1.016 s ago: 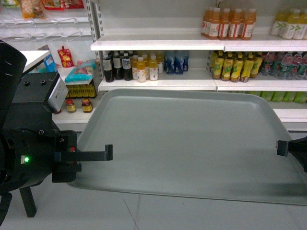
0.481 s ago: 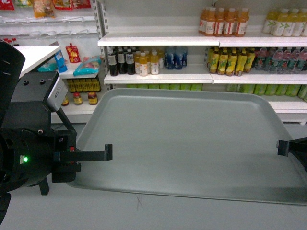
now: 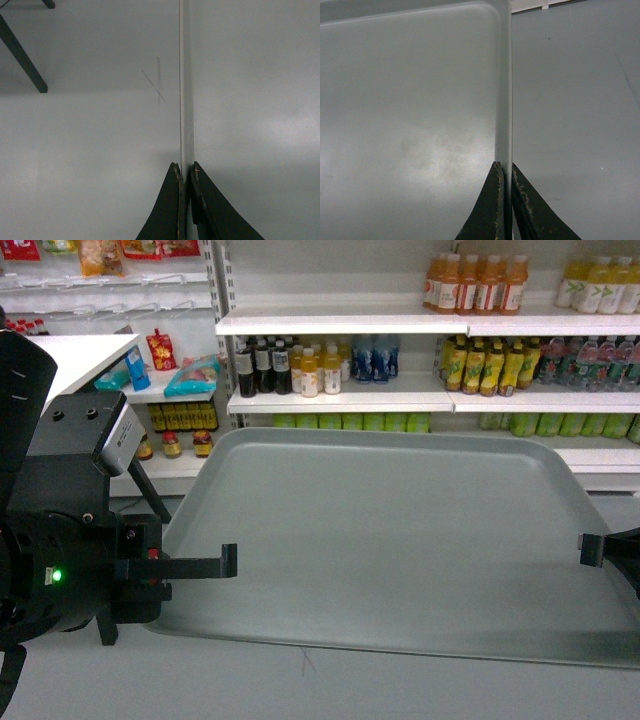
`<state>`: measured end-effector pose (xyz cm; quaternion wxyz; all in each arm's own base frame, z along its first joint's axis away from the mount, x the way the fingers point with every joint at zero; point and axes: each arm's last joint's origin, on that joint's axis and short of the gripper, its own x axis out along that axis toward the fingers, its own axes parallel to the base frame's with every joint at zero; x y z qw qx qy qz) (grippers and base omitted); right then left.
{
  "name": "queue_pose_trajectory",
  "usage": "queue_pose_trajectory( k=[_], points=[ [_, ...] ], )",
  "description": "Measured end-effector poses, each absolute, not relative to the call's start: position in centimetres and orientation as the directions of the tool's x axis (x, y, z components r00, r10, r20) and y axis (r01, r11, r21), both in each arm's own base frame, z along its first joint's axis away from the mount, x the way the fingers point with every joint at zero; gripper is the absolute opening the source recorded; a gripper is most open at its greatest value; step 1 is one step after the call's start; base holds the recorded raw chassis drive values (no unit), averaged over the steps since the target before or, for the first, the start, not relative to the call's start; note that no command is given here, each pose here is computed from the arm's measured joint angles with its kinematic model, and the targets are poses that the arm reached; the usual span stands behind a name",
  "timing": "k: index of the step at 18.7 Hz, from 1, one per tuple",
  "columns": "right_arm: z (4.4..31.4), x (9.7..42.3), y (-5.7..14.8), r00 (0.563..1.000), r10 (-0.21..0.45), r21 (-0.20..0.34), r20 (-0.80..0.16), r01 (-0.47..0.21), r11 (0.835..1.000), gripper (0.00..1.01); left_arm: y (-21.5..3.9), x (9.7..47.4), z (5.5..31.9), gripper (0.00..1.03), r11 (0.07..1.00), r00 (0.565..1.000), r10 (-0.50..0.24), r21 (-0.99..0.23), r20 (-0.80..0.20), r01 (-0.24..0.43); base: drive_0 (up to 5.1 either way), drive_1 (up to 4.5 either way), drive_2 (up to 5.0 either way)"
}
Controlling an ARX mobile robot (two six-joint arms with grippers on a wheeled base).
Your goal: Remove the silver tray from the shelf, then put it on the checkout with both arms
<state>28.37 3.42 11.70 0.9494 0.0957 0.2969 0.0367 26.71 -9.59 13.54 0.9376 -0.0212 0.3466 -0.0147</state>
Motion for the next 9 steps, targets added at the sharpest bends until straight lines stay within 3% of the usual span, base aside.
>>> queue_pose_trajectory(
  k=[9],
  points=[
    [11.68,28.36,3.44,0.819,0.126,0.203,-0.559,-0.012,0.979,0.03,-9.48,26.73,13.52,0.03,0.999,0.758,-0.038,-0.048,-0.651,0.009,-5.0,2.44,2.4]
  ],
)
